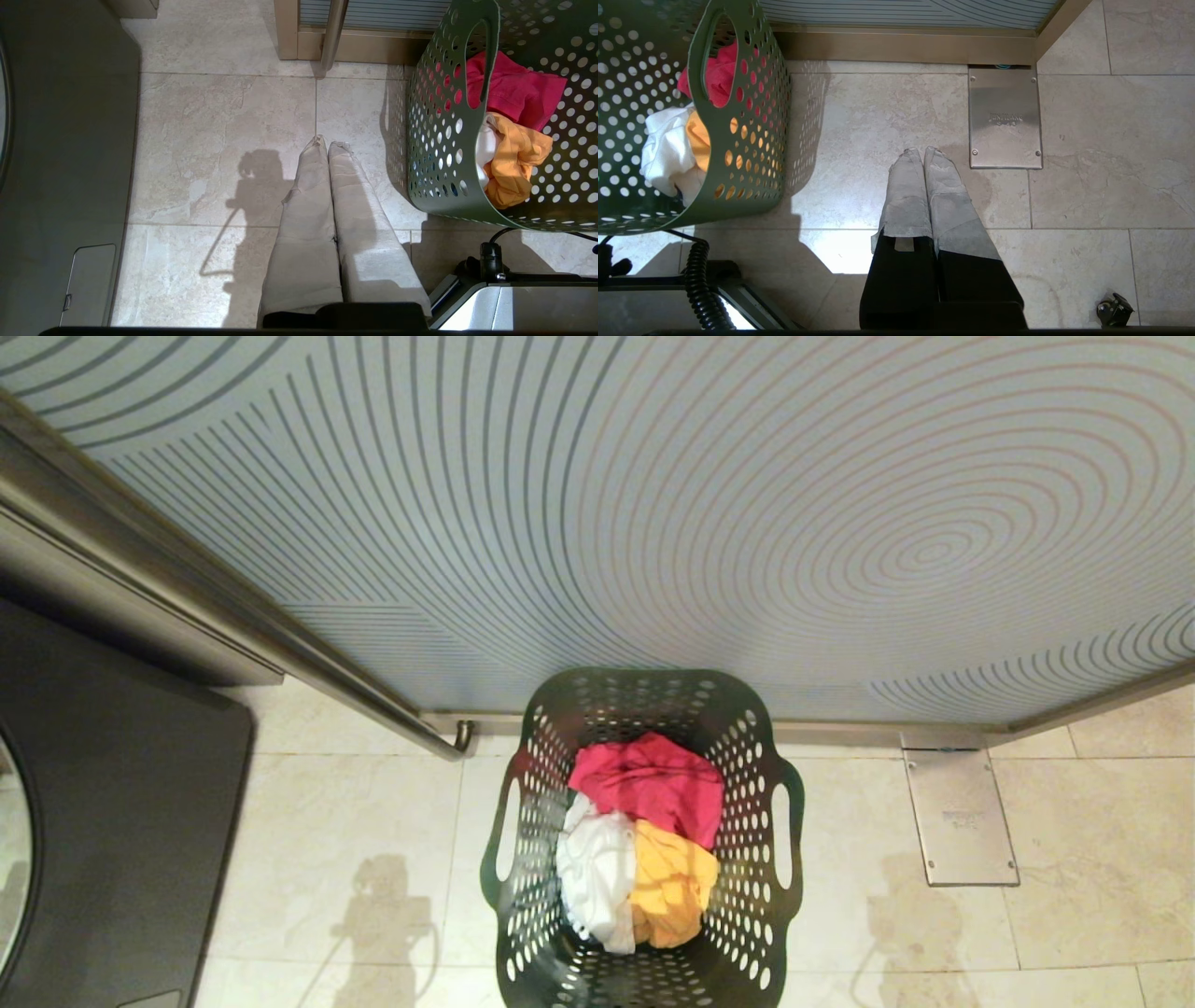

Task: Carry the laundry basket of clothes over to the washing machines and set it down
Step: Pick up the clothes basket and put it beside the washing machine

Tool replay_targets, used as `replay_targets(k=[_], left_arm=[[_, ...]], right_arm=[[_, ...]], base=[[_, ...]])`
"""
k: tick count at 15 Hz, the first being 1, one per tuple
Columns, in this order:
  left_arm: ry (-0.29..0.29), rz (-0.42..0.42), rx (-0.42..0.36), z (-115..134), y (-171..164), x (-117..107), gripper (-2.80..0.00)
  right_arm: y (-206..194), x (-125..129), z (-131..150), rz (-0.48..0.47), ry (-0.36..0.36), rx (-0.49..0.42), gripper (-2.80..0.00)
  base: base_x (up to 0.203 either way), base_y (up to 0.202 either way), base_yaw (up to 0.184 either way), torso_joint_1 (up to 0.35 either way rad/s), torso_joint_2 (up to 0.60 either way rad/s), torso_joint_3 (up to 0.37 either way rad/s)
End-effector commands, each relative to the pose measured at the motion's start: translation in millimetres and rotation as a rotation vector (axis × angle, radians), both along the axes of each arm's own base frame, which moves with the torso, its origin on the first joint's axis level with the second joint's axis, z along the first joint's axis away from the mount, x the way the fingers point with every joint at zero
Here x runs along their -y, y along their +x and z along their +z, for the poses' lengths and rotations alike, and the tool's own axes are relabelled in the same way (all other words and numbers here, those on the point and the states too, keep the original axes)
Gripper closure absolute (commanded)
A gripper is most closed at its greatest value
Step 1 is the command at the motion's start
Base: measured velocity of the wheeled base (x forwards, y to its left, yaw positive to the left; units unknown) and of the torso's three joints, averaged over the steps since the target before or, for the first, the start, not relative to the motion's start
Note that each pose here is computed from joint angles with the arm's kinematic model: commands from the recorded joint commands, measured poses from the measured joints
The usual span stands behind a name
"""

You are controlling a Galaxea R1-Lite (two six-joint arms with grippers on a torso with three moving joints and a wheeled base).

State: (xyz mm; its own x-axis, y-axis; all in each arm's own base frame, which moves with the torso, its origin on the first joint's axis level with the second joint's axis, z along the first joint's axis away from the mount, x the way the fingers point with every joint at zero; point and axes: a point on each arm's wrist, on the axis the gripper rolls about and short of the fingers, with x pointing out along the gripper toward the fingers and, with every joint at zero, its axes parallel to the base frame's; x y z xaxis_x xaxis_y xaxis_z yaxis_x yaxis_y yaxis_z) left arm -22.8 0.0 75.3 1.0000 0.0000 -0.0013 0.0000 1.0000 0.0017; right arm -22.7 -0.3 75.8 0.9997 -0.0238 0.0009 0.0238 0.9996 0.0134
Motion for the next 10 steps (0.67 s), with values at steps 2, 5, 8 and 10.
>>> replay_targets(k=[2,5,8,10], left_arm=[[0.0,0.0,0.0,0.0,0.0,0.0,0.0],[0.003,0.0,0.001,0.2,0.0,0.0,0.0],[0.004,-0.002,0.001,0.2,0.0,0.0,-2.8],[0.003,-0.002,0.001,0.2,0.0,0.0,-2.8]], right_arm=[[0.0,0.0,0.0,0.001,0.002,0.001,0.0],[0.1,-0.1,-0.4,0.004,-0.012,-0.001,0.0],[0.0,0.0,0.0,0.002,-0.011,0.0,-2.8],[0.0,0.0,0.0,0.001,-0.006,0.001,-2.8]], base=[[0.0,0.0,0.0,0.0,0.0,0.0],[0.0,0.0,0.0,0.0,0.0,0.0],[0.0,0.0,0.0,0.0,0.0,0.0],[0.0,0.0,0.0,0.0,0.0,0.0]])
